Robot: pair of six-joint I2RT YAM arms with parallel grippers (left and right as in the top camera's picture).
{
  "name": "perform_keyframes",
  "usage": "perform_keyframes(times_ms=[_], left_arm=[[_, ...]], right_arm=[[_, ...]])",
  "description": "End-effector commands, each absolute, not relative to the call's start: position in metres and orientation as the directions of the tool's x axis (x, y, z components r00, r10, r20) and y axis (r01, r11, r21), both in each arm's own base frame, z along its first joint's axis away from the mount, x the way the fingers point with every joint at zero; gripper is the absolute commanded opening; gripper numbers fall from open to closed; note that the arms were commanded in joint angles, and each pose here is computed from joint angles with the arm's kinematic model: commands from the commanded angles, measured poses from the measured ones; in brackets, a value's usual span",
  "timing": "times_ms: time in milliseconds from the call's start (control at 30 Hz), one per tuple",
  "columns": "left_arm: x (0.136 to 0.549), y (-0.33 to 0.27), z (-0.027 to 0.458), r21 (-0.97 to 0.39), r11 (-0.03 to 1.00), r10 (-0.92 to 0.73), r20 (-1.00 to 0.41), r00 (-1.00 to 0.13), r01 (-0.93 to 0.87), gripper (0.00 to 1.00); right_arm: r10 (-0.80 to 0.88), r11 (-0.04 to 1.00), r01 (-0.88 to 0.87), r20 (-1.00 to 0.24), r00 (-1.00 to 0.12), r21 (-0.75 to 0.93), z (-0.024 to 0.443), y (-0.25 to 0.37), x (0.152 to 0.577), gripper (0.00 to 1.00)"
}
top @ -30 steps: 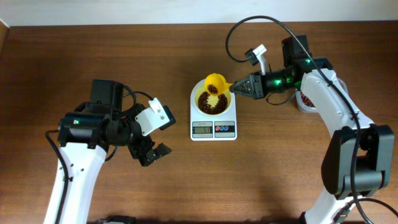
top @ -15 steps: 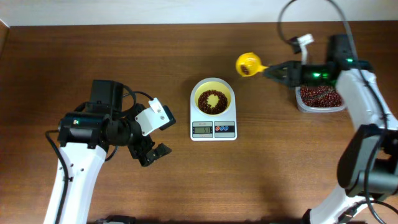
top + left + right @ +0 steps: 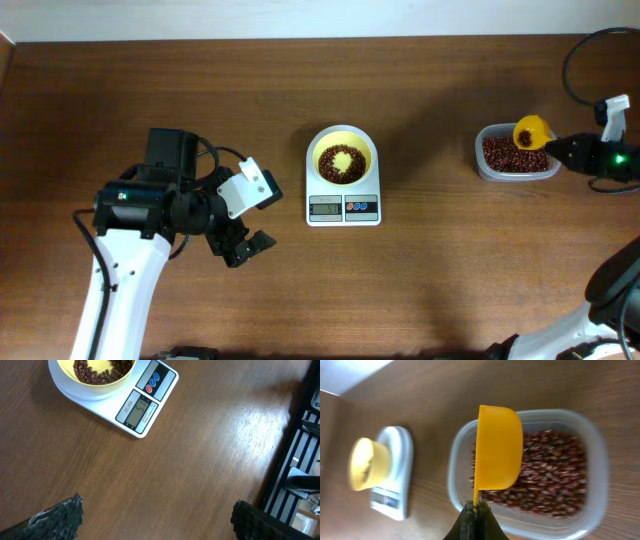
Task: Scoop item into bowl and weigh 50g on scale
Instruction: 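Move the empty scoop right to the clear bean tub, then scoop red beans from the tub with the right gripper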
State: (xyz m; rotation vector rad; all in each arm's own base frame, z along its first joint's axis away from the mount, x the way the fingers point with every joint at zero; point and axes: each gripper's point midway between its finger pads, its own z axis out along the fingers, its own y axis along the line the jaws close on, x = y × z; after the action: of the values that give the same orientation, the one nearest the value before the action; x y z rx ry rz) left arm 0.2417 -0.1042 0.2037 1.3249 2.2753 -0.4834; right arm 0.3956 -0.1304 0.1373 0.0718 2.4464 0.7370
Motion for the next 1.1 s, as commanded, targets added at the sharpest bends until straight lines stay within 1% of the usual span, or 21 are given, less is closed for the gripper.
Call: perform_keyframes(times_ms=[0,100,200,267,333,467,567,667,700,767,800,833,867,933,967,1033,1067], left_arm=[[0.242,-0.108,0.210,-0.055,0.454,0.717,-0.570,-0.401,0.889,0.99],[0.242,-0.108,0.210,-0.055,0.453,0.717,-0.570,-0.401,0.890,0.99],[0.242,-0.108,0.210,-0.055,0.454,0.717,-0.570,-0.401,0.889,0.99],[0.242,-0.108,0.210,-0.055,0.454,0.717,-0.570,-0.401,0.889,0.99],[0.242,-0.108,0.210,-0.055,0.454,0.717,-0.570,-0.401,0.889,0.99],[0.242,-0.108,0.210,-0.055,0.454,0.717,-0.570,-0.401,0.889,0.99],[0.242,-0.108,0.210,-0.055,0.454,0.717,-0.570,-0.401,0.889,0.99],[0.242,-0.108,0.210,-0.055,0.454,0.717,-0.570,-0.401,0.889,0.99],[0.242,-0.108,0.210,-0.055,0.454,0.717,-0.570,-0.401,0.889,0.99],[0.242,-0.108,0.210,-0.055,0.454,0.717,-0.570,-0.401,0.889,0.99],[0.242,-0.108,0.210,-0.055,0.454,0.717,-0.570,-0.401,0.889,0.99],[0.242,-0.108,0.210,-0.055,0.454,0.717,-0.570,-0.401,0.889,0.99],[0.242,-0.108,0.210,-0.055,0.454,0.717,-0.570,-0.401,0.889,0.99],[0.242,-0.108,0.210,-0.055,0.454,0.717,-0.570,-0.401,0.889,0.99],[0.242,-0.108,0.210,-0.055,0.454,0.717,-0.570,-0.401,0.889,0.99],[0.242,-0.108,0.210,-0.055,0.454,0.717,-0.570,-0.401,0.889,0.99],[0.242,-0.108,0.210,-0.055,0.454,0.717,-0.570,-0.401,0.889,0.99]], right_arm=[[0.020,0.970,-0.097,-0.469,-0.883,0.224,0.132,-0.138,0.397,0.04],[-0.100,0.987,-0.143,-0.427,-0.899,0.069,0.124,-0.123,0.409,0.04],[-0.153,0.988,-0.138,-0.355,-0.922,-0.068,0.119,-0.121,0.410,0.04],[-0.204,0.971,-0.152,-0.314,-0.927,-0.182,0.125,-0.119,0.410,0.04],[-0.235,0.952,-0.152,-0.318,-0.919,-0.264,0.141,-0.118,0.412,0.04],[-0.203,0.953,-0.085,-0.407,-0.891,-0.289,0.181,-0.115,0.407,0.04],[-0.212,0.952,-0.096,-0.401,-0.891,-0.291,0.185,-0.110,0.402,0.04],[-0.148,0.967,-0.043,-0.413,-0.899,-0.253,0.184,-0.107,0.400,0.04],[-0.130,0.982,-0.053,-0.447,-0.885,-0.182,0.187,-0.095,0.402,0.04],[-0.135,0.984,-0.175,-0.541,-0.830,0.023,0.203,-0.050,0.406,0.04],[-0.122,0.932,-0.307,-0.631,-0.766,0.192,0.229,-0.009,0.404,0.04],[-0.107,0.880,-0.386,-0.675,-0.730,0.278,0.245,0.013,0.400,0.04],[-0.090,0.803,-0.473,-0.710,-0.699,0.363,0.261,0.038,0.394,0.04],[-0.101,0.719,-0.551,-0.719,-0.687,0.425,0.269,0.070,0.386,0.04],[-0.135,0.692,-0.582,-0.716,-0.685,0.427,0.267,0.088,0.383,0.04],[-0.207,0.642,-0.642,-0.711,-0.672,0.419,0.261,0.124,0.378,0.04],[-0.242,0.646,-0.649,-0.698,-0.674,0.402,0.254,0.133,0.377,0.04]])
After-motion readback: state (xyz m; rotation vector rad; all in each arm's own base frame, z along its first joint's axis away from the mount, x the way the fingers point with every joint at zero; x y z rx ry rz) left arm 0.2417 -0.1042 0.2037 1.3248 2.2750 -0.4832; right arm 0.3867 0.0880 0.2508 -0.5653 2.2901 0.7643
